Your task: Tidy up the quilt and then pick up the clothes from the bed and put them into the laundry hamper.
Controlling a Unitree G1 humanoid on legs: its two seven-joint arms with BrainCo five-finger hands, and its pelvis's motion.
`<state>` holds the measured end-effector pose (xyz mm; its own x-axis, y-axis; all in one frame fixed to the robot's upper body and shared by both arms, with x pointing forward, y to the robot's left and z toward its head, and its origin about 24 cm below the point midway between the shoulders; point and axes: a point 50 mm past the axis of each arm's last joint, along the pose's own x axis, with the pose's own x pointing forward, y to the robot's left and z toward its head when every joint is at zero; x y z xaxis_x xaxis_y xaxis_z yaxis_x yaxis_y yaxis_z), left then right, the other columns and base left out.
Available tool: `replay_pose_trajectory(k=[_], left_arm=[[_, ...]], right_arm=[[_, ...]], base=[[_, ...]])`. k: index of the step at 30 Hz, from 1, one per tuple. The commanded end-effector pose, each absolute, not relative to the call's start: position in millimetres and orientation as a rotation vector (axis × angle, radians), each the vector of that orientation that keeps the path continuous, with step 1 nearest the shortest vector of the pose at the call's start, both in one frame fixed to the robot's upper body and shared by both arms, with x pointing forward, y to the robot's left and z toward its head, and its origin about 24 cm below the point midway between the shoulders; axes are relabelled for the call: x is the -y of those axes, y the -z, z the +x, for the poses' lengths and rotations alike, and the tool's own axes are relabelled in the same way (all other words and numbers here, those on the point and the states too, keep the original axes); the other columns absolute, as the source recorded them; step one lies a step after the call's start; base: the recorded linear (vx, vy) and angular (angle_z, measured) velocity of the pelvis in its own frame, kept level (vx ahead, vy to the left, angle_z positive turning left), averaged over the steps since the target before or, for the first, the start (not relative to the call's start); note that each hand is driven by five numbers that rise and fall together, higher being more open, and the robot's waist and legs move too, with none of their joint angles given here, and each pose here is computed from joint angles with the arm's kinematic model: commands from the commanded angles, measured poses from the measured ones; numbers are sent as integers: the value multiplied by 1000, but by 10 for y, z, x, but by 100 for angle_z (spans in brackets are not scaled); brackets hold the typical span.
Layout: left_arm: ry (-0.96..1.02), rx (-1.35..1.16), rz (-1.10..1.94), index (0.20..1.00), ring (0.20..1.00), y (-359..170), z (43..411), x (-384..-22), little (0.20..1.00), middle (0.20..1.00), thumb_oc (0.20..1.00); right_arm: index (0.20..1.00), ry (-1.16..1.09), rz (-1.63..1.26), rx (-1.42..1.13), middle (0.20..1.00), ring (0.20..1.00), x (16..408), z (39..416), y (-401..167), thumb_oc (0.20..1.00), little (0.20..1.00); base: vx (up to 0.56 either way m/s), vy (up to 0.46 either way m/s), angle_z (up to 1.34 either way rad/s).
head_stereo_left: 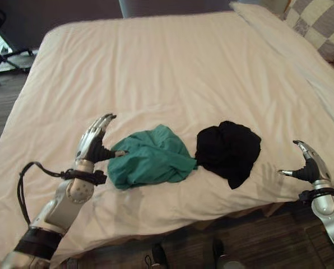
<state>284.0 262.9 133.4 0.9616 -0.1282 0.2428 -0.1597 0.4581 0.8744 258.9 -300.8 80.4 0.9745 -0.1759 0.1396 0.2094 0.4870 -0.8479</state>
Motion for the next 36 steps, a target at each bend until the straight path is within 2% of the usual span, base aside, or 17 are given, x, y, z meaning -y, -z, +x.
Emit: replay_pose_trajectory(k=[1, 5, 7, 8, 9, 10, 17, 20, 26, 28, 30, 33, 34, 35, 36], left_arm=[[-69, 394, 1182, 1000, 1000, -1709, 3077, -2606, 1000, 1000, 1000], [-21, 433, 1310, 1000, 1000, -1819, 3203, -2459, 1000, 1000, 1000], [3, 303, 1430, 611, 611, -1614, 3400, -2509, 611, 611, 611], [10, 284, 1452, 485, 485, -1598, 3433, -2503, 485, 485, 485], [10, 284, 1452, 291, 291, -1599, 3434, -2501, 291, 291, 291], [13, 231, 1488, 200, 200, -1519, 3479, -2535, 200, 200, 200], [40, 187, 1406, 200, 200, -1331, 3378, -2581, 200, 200, 200], [-5, 182, 1184, 200, 200, -1240, 3278, -2607, 200, 200, 200], [-68, 187, 932, 200, 200, -1151, 3257, -2553, 200, 200, 200], [-130, 247, 827, 200, 200, -1371, 2868, -2908, 200, 200, 200], [-247, 201, 682, 200, 200, -1314, 2913, -3099, 200, 200, 200], [-307, 218, 576, 200, 200, -1355, 3016, -3145, 200, 200, 200], [-328, 216, 527, 200, 200, -1362, 3094, -3135, 200, 200, 200], [-324, 217, 494, 200, 200, -1352, 3186, -3055, 200, 200, 200], [-322, 221, 465, 200, 200, -1355, 3259, -2985, 200, 200, 200]], right_arm=[[1000, 263, -1096, 265, 1000, 1000, 2885, 2868, -1362, 1000, 1000], [1000, 258, -1083, 361, 1000, 1000, 2740, 2980, -1559, 1000, 1000], [1000, 249, -1061, 450, 1000, 1000, 2612, 3069, -1739, 1000, 1000], [1000, 250, -1055, 468, 1000, 1000, 2590, 3077, -1776, 1000, 1000], [1000, 251, -1055, 468, 1000, 1000, 2591, 3077, -1776, 1000, 1000], [1000, 246, -1047, 510, 1000, 1000, 2531, 3087, -1842, 1000, 1000], [1000, 253, -1105, 603, 1000, 1000, 2462, 3151, -2100, 1000, 1000], [1000, 220, -1165, 579, 1000, 1000, 2436, 3243, -2167, 1000, 1000], [1000, 183, -1184, 472, 1000, 1000, 2379, 3491, -2074, 1000, 1000], [1000, 206, -1175, 378, 1000, 1000, 2608, 3414, -1935, 1000, 1000], [1000, 230, -1184, 222, 1000, 1000, 2809, 3449, -1733, 1000, 1000], [1000, 236, -1152, 122, 1000, 1000, 2853, 3541, -1574, 1000, 1000], [504, 227, -1138, 69, 504, 504, 2845, 3582, -1468, 504, 504], [200, 218, -1125, 22, 200, 200, 2821, 3615, -1361, 200, 200], [200, 204, -1110, -13, 200, 200, 2785, 3631, -1258, 200, 200]], base=[[-86, -26, 4], [-78, 0, -8], [-76, 26, -20], [-39, 12, -24], [-51, 16, -23], [-46, 19, -16], [-8, -1, -2], [3, -44, 7], [-4, -64, 17], [6, -95, 18], [0, -51, 36], [-12, -22, 35], [-17, -24, 31], [-16, -11, 23], [-3, 8, 28]])
